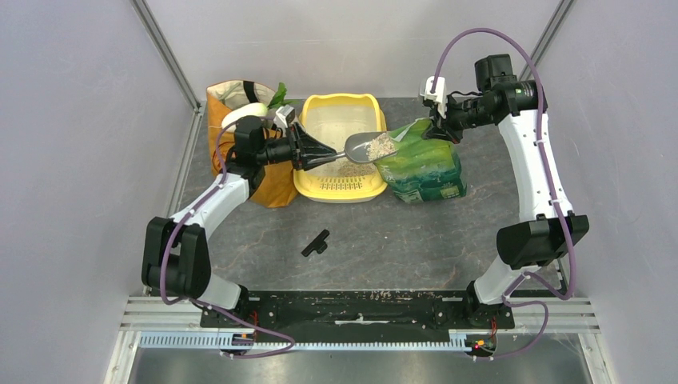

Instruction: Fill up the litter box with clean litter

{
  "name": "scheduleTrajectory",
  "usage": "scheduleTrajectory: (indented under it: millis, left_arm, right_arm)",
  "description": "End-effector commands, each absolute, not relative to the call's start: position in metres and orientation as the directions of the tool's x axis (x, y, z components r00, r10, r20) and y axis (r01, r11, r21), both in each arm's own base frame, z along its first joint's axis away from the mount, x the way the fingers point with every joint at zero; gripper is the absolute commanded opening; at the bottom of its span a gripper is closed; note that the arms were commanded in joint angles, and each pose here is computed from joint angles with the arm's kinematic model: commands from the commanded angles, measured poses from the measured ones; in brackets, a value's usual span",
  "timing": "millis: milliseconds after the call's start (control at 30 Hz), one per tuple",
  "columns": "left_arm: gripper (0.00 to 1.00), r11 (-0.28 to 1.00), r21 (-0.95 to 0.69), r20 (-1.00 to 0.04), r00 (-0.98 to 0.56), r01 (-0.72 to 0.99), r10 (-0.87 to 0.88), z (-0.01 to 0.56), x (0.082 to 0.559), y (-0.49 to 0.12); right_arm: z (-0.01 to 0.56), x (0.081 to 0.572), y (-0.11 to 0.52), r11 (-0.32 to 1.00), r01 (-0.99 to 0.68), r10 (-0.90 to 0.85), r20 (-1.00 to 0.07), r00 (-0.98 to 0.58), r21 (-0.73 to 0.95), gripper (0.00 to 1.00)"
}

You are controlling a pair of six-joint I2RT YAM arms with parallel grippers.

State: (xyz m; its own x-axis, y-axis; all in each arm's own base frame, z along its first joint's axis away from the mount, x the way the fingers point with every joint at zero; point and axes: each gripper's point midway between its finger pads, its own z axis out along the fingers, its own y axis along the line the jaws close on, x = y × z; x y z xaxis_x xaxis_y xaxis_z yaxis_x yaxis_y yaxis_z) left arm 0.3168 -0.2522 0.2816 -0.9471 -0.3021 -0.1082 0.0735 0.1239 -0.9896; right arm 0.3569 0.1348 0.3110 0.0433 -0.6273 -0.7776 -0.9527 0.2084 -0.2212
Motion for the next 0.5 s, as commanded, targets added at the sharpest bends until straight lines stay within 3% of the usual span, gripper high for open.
scheduleTrajectory:
  millis: [0,467]
  left_arm:
    - [0.02,0.077,-0.981,-0.191,-0.936,0.176,-0.296,0.313,0.303,-0.243]
    - [0.02,0.1,-0.976,-0.219,-0.878,0.195,-0.425,0.331,0.321,-0.198]
  right_arm:
    - [0.347,0.364,0.143,0.195,-0.921,-0.599,-0.784,0.16,-0.336,0.0]
    - [0.344,0.37,0.153,0.191,-0.929,-0.601,-0.786,0.145,-0.318,0.0]
